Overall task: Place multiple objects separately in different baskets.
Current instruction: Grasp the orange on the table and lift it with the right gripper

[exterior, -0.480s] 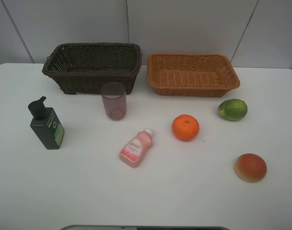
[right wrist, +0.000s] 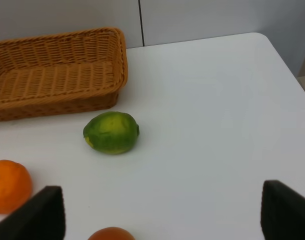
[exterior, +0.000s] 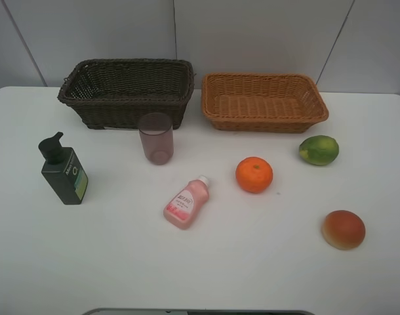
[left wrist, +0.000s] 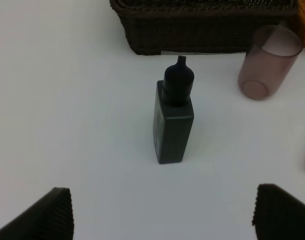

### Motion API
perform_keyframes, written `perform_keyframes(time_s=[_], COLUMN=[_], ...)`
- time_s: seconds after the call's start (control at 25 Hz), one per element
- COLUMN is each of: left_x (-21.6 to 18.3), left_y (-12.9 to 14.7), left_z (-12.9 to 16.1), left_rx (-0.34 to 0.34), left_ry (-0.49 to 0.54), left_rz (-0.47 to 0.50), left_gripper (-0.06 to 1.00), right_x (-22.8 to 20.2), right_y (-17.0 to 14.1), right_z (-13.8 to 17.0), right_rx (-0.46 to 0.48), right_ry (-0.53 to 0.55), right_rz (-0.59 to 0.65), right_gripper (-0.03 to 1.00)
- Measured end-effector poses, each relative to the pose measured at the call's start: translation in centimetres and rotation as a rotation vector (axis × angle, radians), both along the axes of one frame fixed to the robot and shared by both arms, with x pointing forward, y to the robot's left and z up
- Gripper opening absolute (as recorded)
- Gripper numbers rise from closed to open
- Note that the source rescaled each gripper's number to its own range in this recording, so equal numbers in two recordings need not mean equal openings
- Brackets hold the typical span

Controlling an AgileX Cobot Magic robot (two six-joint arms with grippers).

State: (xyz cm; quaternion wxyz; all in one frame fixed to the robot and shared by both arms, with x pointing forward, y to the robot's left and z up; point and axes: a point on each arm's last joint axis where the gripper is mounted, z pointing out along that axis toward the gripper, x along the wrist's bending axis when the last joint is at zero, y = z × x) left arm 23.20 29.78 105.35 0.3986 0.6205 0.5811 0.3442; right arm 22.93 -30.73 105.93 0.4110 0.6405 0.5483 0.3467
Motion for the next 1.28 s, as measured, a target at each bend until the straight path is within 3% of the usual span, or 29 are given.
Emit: perform_keyframes(time_s=[1.0,1.28], left_x=[0.0,0.0], left_y=[0.0,0.0], left_z=[0.0,0.0], left_rx=[0.000,0.000], left_ry=[0.000,0.000], left_rz=[0.000,0.000], left_gripper=[0.92,0.92], right_x=[0.3,3.2], right_y=[0.0,-0.2], right_z=[0.1,4.1], right_rx=[0.001,0.006], right_ry=[0.021,0.114], right_rz=[0.000,0.000], right_gripper=[0.60,0.60])
